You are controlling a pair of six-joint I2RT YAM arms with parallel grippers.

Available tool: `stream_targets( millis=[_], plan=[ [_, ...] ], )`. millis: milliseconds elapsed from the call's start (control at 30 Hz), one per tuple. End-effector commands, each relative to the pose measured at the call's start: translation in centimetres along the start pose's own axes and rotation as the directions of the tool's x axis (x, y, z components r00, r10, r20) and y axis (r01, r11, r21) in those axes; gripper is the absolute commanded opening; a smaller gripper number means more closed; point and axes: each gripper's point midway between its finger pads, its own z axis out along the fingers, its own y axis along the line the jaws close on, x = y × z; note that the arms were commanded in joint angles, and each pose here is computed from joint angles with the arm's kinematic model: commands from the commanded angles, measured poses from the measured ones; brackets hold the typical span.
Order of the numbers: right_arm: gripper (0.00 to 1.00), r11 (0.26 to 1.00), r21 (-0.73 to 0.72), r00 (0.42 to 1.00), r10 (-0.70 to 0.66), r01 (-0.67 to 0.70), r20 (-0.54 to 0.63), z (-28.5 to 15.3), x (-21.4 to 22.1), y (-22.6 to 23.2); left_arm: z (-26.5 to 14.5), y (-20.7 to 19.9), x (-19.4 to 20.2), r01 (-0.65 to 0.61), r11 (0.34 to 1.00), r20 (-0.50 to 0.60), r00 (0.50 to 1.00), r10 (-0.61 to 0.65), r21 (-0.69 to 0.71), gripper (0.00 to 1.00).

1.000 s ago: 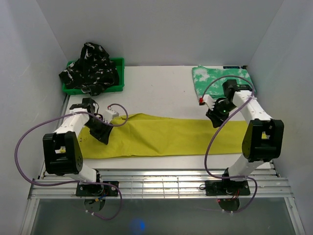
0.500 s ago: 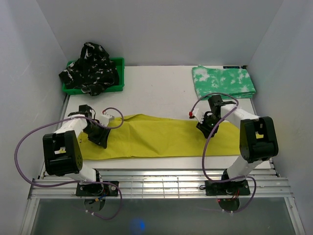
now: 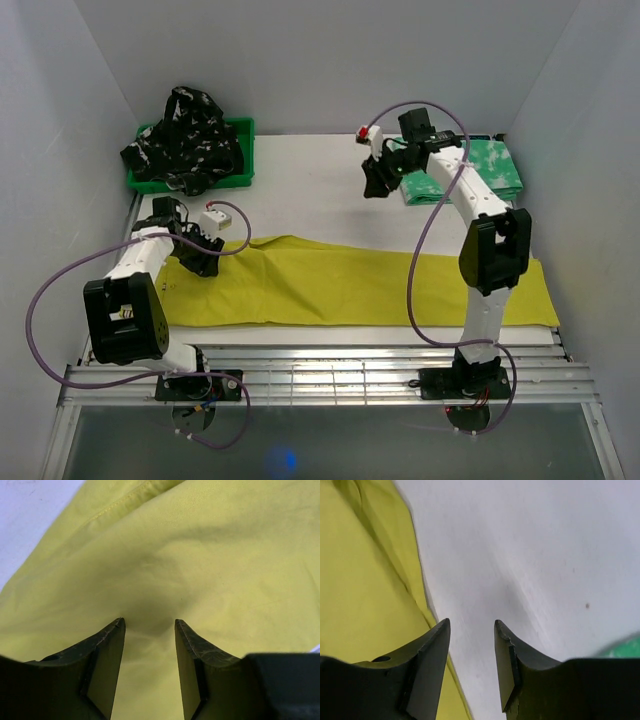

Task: Fold and stack the trousers
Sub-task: Fold the trousers

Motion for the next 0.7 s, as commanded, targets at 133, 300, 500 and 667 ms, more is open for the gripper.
stream_targets(
  millis=[133,300,500,667],
  plan=[
    [0.43,0.927,-0.218,0.913,0.350,-0.306,0.209,7.9,-12.4,3.7,1.3,-1.5,-0.7,-0.013,1.000,0.080,0.997,0.012,0.011,0.54],
    [0.37,0.892,-0.314,0.900,0.394,-0.326,0.185,13.3,-14.4,9.5,1.9,-3.9,2.6,-0.038,0.999,0.026,0.999,0.038,0.003,0.53],
    [0.33,0.813,-0.416,0.865,0.490,-0.407,0.111,18.0,-14.6,13.4,1.6,-5.3,5.1,-0.119,0.993,-0.018,0.993,0.118,-0.024,0.52],
    [0.29,0.774,-0.447,0.849,0.525,-0.448,0.058,20.4,-14.0,15.7,2.0,-6.0,6.8,-0.120,0.992,-0.047,0.992,0.119,-0.023,0.52]
  ],
)
